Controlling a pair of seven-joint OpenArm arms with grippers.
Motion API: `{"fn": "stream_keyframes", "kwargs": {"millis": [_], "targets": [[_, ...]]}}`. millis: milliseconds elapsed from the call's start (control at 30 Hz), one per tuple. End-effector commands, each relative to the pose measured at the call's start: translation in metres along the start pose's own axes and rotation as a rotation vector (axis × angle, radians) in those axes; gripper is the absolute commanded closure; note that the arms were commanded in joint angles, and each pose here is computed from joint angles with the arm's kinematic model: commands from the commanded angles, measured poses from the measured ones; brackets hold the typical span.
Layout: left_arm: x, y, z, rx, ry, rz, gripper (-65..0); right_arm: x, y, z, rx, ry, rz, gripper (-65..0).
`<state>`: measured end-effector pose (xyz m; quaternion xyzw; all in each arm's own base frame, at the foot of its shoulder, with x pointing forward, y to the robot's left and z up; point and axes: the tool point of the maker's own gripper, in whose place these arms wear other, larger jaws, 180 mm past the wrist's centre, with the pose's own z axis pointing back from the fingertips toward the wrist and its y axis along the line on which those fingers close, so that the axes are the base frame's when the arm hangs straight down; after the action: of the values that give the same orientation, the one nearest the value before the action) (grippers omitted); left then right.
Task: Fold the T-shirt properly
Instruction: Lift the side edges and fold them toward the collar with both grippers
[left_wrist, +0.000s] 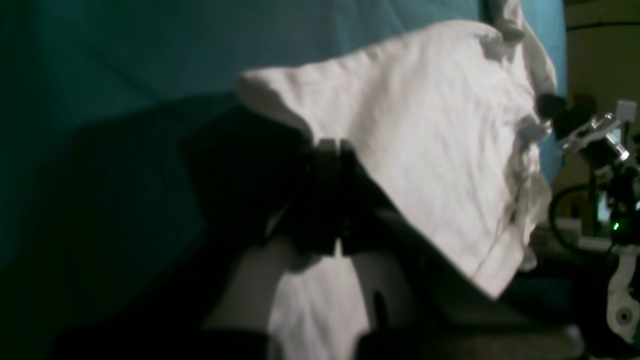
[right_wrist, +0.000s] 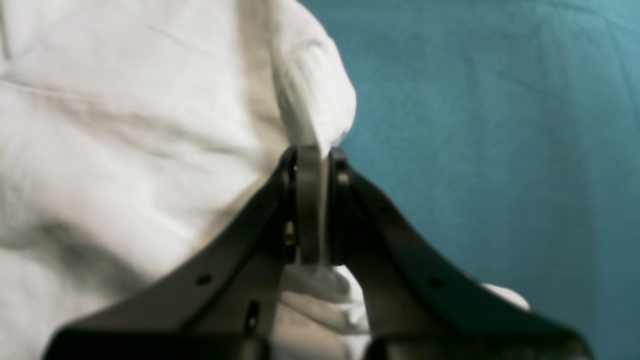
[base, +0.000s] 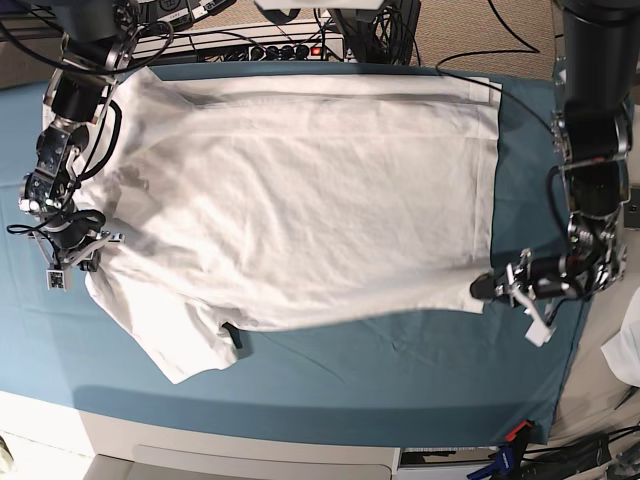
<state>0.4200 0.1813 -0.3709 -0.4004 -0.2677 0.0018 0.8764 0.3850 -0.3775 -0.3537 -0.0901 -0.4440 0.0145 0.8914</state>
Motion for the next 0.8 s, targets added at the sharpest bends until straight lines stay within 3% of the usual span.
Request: {"fn": "stream_keyframes", "kwargs": {"millis": [0,467,600,767], "targets": [[0.021,-0.004,0.014,-0.01,-0.057,-0.029,0.0,0.022,-0.013,0.008,-0.029,-0.053,0.023,0.0],[-0.019,0.001,0.048,-0.036,-0.002,-0.061,0.0,0.002,-0.012,0.039,-0.056,-0.018,0.121,0.0],[-0.024,-0.008,0.053,-0.071,0.003,-0.078,0.0,-0.002,-0.03,0.052,-0.104,-0.023,0.097,0.0],[-0.032,-0.019,0.059,-0.144,0.008,-0.055,0.0,-0.008,-0.046,0.067,-0.101,-0.037,-0.015,0.0]]}}
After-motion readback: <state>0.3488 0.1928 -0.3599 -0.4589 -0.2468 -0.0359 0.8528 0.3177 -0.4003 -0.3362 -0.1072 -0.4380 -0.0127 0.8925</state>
